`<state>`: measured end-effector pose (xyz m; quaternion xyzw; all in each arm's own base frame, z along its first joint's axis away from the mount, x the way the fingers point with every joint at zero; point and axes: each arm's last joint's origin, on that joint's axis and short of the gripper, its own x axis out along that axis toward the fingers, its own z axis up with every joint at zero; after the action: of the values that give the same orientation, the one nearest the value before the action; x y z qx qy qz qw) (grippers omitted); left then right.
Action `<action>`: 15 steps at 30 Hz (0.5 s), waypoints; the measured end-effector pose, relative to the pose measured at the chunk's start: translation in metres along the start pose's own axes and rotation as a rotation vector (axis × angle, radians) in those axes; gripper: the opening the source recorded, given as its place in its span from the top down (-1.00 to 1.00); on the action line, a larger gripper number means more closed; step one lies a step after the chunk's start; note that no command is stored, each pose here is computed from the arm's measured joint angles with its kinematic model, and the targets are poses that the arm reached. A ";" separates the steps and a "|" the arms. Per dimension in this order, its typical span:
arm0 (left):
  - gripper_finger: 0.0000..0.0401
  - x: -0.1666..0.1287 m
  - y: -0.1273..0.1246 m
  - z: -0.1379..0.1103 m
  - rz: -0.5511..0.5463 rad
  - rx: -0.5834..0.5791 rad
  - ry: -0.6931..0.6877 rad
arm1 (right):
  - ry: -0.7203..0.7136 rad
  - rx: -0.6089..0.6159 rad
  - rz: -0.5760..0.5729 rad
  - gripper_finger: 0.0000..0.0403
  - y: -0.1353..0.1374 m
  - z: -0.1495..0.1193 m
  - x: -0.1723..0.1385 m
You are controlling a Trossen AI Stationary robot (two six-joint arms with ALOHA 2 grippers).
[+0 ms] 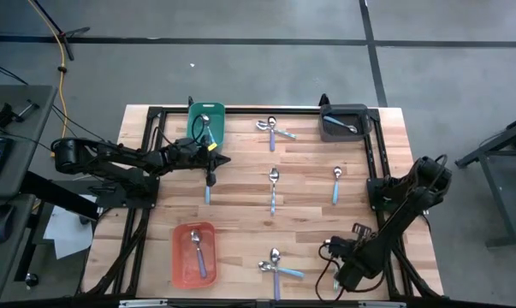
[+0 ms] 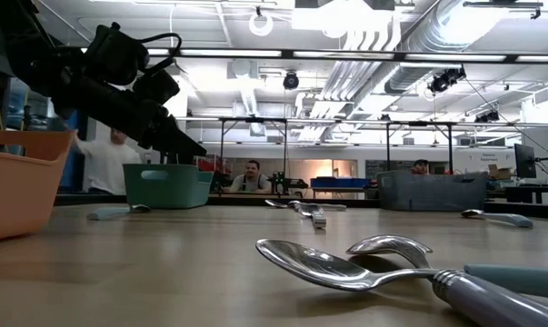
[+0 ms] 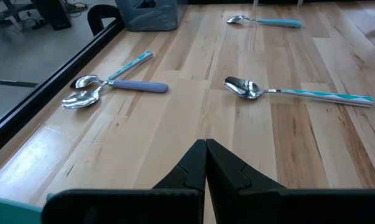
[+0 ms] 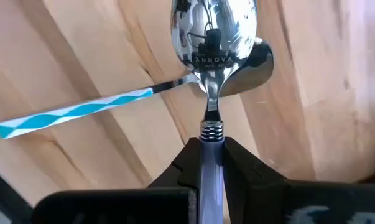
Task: Sort silverware by color (type)
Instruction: Put the violet spoon into the orange bin
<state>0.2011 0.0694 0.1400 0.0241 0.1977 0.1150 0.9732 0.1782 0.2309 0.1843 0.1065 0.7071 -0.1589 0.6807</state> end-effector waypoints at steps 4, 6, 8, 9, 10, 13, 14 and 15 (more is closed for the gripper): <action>1.00 0.000 0.000 0.000 0.003 0.001 0.000 | -0.064 -0.060 -0.025 0.92 0.000 0.008 -0.015; 1.00 0.000 0.000 0.000 0.003 0.001 0.000 | -0.117 -0.100 -0.011 0.92 -0.003 0.018 -0.019; 1.00 0.000 0.000 0.000 0.003 0.001 0.000 | -0.172 -0.149 0.011 0.92 -0.007 0.031 -0.024; 1.00 0.000 0.000 0.000 0.003 0.001 0.000 | -0.195 -0.176 0.019 0.92 -0.011 0.038 -0.024; 1.00 0.000 0.000 0.000 0.003 0.000 0.001 | -0.214 -0.206 0.021 0.92 -0.014 0.045 -0.024; 1.00 0.000 0.000 0.000 0.003 0.000 0.001 | -0.282 -0.311 0.031 0.92 -0.026 0.072 -0.022; 1.00 0.000 0.000 0.000 0.003 0.000 0.001 | -0.308 -0.345 0.034 0.92 -0.030 0.082 -0.021; 1.00 0.000 0.000 0.000 0.004 -0.001 0.001 | -0.334 -0.378 0.039 0.92 -0.035 0.092 -0.020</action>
<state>0.2011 0.0695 0.1399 0.0241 0.1981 0.1169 0.9729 0.2513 0.1659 0.2046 -0.0369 0.5998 -0.0262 0.7989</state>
